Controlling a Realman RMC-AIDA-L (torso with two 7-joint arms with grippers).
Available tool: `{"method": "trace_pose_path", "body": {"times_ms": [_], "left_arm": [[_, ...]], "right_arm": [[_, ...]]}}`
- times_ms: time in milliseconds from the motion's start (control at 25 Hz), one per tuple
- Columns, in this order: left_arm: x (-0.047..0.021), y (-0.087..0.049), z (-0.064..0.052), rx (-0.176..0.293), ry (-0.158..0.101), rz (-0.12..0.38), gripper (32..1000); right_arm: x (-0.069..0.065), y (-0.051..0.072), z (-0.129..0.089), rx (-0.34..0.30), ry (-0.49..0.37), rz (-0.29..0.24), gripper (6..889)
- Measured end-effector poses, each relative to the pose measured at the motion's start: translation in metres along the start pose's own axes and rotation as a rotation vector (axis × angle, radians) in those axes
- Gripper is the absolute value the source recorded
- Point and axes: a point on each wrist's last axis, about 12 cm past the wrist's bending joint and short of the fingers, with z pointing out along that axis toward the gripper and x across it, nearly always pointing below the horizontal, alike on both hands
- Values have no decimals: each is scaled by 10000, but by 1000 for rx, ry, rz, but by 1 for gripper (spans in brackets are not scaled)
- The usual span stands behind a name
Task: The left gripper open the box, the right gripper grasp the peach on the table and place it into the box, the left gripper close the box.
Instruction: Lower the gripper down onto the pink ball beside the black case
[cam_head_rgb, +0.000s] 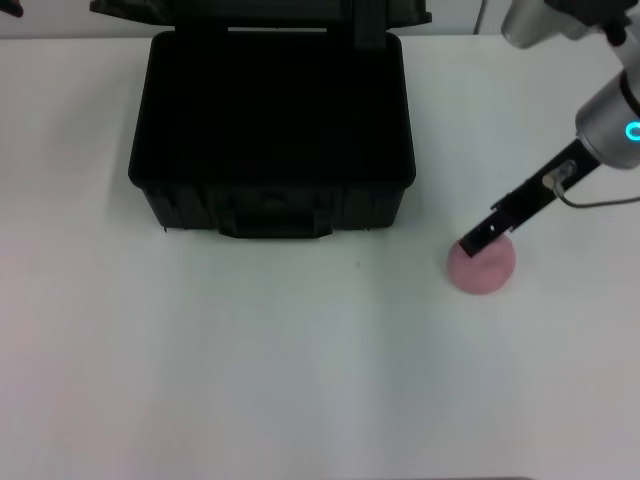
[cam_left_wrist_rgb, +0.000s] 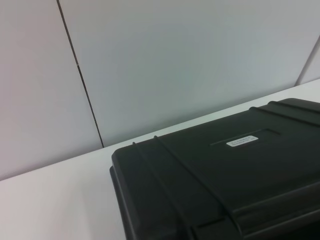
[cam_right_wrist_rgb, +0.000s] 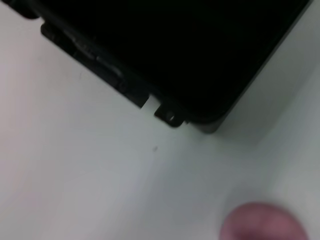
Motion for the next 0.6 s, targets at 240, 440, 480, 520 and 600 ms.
{"method": "trace_pose_path", "body": {"times_ms": [240,440,480,520,600], "left_arm": [[1,-1,-1,-1,2,0,405],[-1,-2,-3,-1,1,1,405],[-1,-3,-3,0,1,1,405],[-2,-3,-4,0,1,1,405],[-1,-4,-5,0,1,1,405]], "right_arm": [[-111,-41,4,40,-63,-15,829],[-136,-83,122,50,-72,-31,827],[-137,-85,151,50,-68,-33,827],[-140,-87,173,53,-66,-39,827],[-144,-85,216,64,-59,-54,826]]}}
